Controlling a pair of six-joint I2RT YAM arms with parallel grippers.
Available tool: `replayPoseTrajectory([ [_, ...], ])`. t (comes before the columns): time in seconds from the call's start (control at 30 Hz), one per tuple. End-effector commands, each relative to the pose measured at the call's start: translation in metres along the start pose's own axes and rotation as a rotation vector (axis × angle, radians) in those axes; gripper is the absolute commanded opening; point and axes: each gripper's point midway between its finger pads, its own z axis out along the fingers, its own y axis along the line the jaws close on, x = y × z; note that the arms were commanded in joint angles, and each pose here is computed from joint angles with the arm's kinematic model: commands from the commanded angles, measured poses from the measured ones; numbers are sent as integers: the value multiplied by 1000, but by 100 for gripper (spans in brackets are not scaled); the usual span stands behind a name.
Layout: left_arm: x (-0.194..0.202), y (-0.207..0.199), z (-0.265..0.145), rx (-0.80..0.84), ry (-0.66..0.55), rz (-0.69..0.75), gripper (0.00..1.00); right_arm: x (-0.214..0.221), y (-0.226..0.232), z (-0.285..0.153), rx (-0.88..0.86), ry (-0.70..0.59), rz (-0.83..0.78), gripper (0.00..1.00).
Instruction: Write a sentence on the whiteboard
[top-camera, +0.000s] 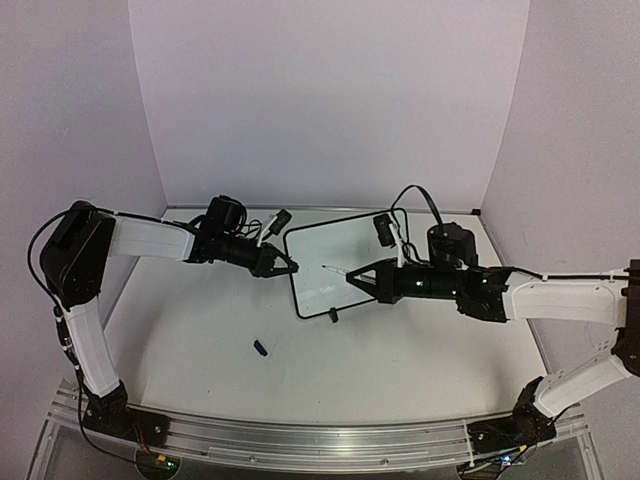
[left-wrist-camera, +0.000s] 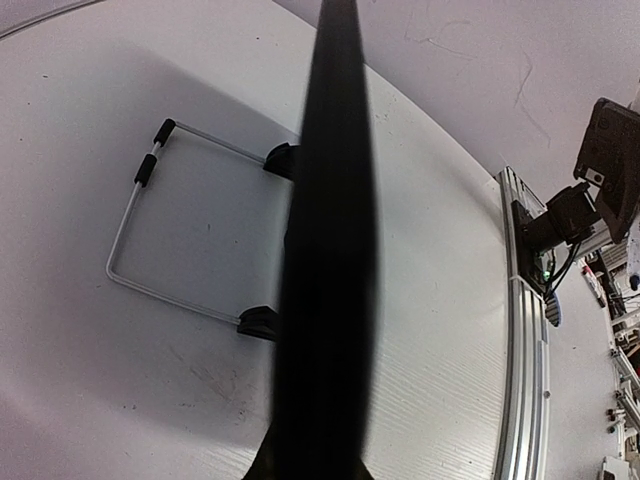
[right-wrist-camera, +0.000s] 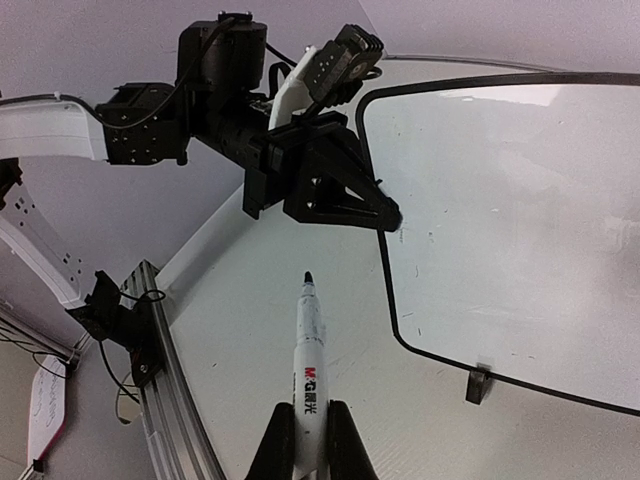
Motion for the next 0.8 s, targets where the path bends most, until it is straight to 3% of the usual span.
replayPoseTrajectory([
  [0.0, 10, -4, 4, 42, 53, -42, 0, -26, 12, 8, -42, -55, -74, 0],
  [0.77, 10, -3, 5, 45, 67, -19, 0, -55, -14, 74, -67, -28, -151, 0],
])
